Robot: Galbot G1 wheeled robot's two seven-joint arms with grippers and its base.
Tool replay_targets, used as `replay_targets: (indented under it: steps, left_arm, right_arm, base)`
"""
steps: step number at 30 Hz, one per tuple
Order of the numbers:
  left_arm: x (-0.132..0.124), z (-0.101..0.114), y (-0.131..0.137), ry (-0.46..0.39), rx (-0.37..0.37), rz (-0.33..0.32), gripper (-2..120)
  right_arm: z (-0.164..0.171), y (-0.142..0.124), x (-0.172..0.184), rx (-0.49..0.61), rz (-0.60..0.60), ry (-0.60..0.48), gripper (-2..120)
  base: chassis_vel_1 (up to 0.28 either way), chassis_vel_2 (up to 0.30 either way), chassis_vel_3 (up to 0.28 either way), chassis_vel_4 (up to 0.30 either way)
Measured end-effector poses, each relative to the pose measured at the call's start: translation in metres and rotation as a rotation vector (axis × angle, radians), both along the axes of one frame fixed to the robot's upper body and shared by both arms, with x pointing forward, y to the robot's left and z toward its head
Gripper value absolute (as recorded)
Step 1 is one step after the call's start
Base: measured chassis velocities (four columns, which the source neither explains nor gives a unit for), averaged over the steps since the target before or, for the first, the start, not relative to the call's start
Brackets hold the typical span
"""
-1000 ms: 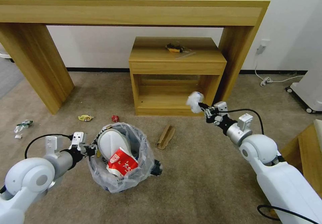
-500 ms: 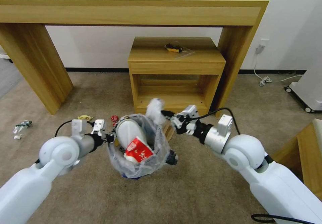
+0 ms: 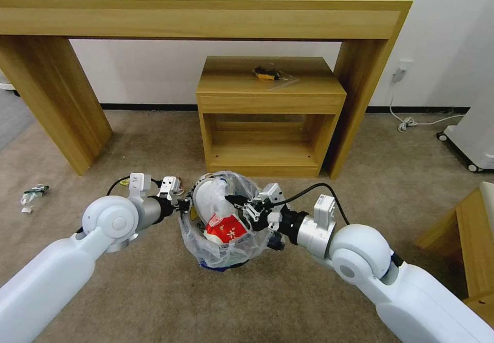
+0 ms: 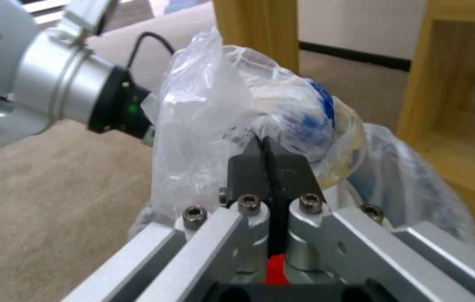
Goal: Pick up the trash bin and place the garbage on the floor into it.
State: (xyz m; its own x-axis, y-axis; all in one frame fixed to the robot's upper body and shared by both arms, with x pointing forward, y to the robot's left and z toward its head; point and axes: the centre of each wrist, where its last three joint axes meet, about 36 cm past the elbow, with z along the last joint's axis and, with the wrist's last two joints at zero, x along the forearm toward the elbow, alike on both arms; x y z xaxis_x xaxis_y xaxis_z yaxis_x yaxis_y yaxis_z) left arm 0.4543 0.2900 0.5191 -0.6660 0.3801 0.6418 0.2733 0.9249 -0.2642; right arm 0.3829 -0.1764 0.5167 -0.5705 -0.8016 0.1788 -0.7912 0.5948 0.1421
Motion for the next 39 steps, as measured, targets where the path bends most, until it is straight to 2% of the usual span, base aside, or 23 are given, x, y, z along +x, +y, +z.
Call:
replay_targets:
  steps: [9, 12, 13, 16, 17, 20, 21, 24, 25, 30, 33, 36, 39]
  left_arm:
    - [-0.002, 0.001, 0.003, -0.004, -0.003, 0.008, 0]
    - [-0.005, 0.003, 0.005, -0.007, -0.005, 0.010, 0]
    - [-0.005, 0.003, 0.005, -0.007, -0.005, 0.010, 0]
    - [-0.007, 0.003, 0.009, -0.009, -0.002, 0.020, 0]
    - [-0.007, 0.003, 0.009, -0.009, -0.002, 0.020, 0]
    - [-0.010, 0.004, 0.012, -0.011, -0.001, 0.025, 0]
    - [-0.010, 0.004, 0.012, -0.011, -0.001, 0.025, 0]
    - [-0.014, 0.003, 0.016, -0.009, 0.000, 0.029, 0]
    - [-0.014, 0.003, 0.016, -0.009, 0.000, 0.029, 0]
    - [-0.027, 0.002, 0.035, -0.018, 0.029, 0.048, 0]
    - [-0.034, 0.000, 0.044, -0.018, 0.054, 0.053, 0]
    - [-0.042, -0.004, 0.056, -0.026, 0.096, 0.042, 0]
    - [-0.043, -0.006, 0.064, -0.036, 0.106, 0.037, 0]
  right_arm:
    - [-0.009, 0.001, -0.007, -0.011, -0.029, 0.067, 2]
    - [-0.013, 0.001, -0.008, -0.020, -0.043, 0.069, 14]
    - [-0.013, 0.001, -0.008, -0.020, -0.043, 0.069, 14]
    - [-0.011, 0.000, -0.007, -0.018, -0.051, 0.059, 30]
    - [-0.011, 0.000, -0.007, -0.018, -0.051, 0.059, 30]
    - [-0.008, -0.002, -0.005, -0.011, -0.062, 0.047, 43]
    - [-0.008, -0.002, -0.005, -0.011, -0.062, 0.047, 43]
    - [-0.002, -0.006, -0.001, 0.003, -0.089, 0.026, 59]
    - [-0.002, -0.006, -0.001, 0.003, -0.089, 0.026, 59]
    - [0.006, -0.023, 0.010, 0.015, -0.176, -0.019, 79]
    - [0.004, -0.031, 0.016, 0.013, -0.234, -0.034, 85]
    - [-0.008, -0.044, 0.020, -0.014, -0.339, -0.057, 98]
    - [-0.019, -0.056, 0.019, -0.045, -0.406, -0.084, 100]
  base:
    - [0.000, 0.000, 0.000, 0.000]
    - [0.000, 0.000, 0.000, 0.000]
    - [0.000, 0.000, 0.000, 0.000]
    - [0.000, 0.000, 0.000, 0.000]
    - [0.000, 0.000, 0.000, 0.000]
    - [0.000, 0.000, 0.000, 0.000]
    - [0.000, 0.000, 0.000, 0.000]
    - [0.000, 0.000, 0.000, 0.000]
    - [0.000, 0.000, 0.000, 0.000]
    - [0.000, 0.000, 0.000, 0.000]
    - [0.000, 0.000, 0.000, 0.000]
    - [0.000, 0.000, 0.000, 0.000]
    - [0.000, 0.000, 0.000, 0.000]
